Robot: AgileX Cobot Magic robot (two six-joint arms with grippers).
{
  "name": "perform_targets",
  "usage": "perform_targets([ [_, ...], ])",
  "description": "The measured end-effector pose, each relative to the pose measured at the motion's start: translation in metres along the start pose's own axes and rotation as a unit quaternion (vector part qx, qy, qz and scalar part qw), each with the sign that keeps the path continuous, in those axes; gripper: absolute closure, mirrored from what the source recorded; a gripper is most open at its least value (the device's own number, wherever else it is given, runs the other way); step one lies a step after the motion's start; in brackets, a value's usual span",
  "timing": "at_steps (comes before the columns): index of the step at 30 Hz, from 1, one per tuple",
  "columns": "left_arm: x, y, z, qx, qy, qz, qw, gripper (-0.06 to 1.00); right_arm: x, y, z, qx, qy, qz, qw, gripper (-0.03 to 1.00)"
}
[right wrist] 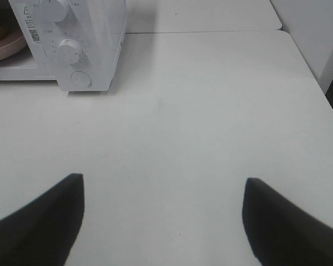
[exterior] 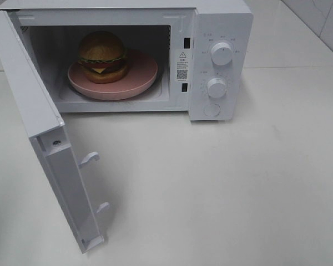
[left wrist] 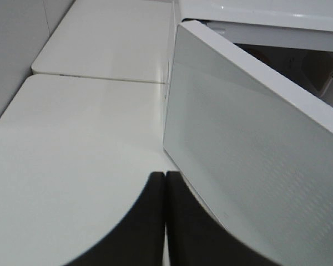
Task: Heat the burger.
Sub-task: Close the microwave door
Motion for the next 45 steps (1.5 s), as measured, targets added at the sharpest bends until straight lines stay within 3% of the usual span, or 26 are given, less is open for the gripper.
perform_targets([
  [9, 0.008, 0.002, 0.024, -0.1, -0.01, -0.011, 0.995, 0.94, 0.0, 0.0, 0.0, 0.0, 0.0, 0.0, 1.0, 0.21],
  [22, 0.026, -0.008, 0.036, -0.164, 0.01, -0.018, 0.986, 0.94, 0.0, 0.0, 0.0, 0.0, 0.0, 0.0, 1.0, 0.21],
  [35, 0.035, -0.014, 0.074, -0.122, 0.037, 0.009, 0.992, 0.94, 0.0, 0.0, 0.0, 0.0, 0.0, 0.0, 1.0, 0.21],
  [45, 0.024, -0.024, 0.1, -0.088, 0.001, 0.038, 0.995, 0.94, 0.0, 0.0, 0.0, 0.0, 0.0, 0.0, 1.0, 0.21],
])
Point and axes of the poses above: a point on each arm's last joint axis where the gripper is mounted, z pointing out along that axis toward the gripper, x along the wrist's bending axis when the last joint is at zero, y = z × x, the point moved 8 cm from there along z, pointing out along that axis toward the gripper, and after that the axes turned 12 degrees about -z, right-handed, at the moved point
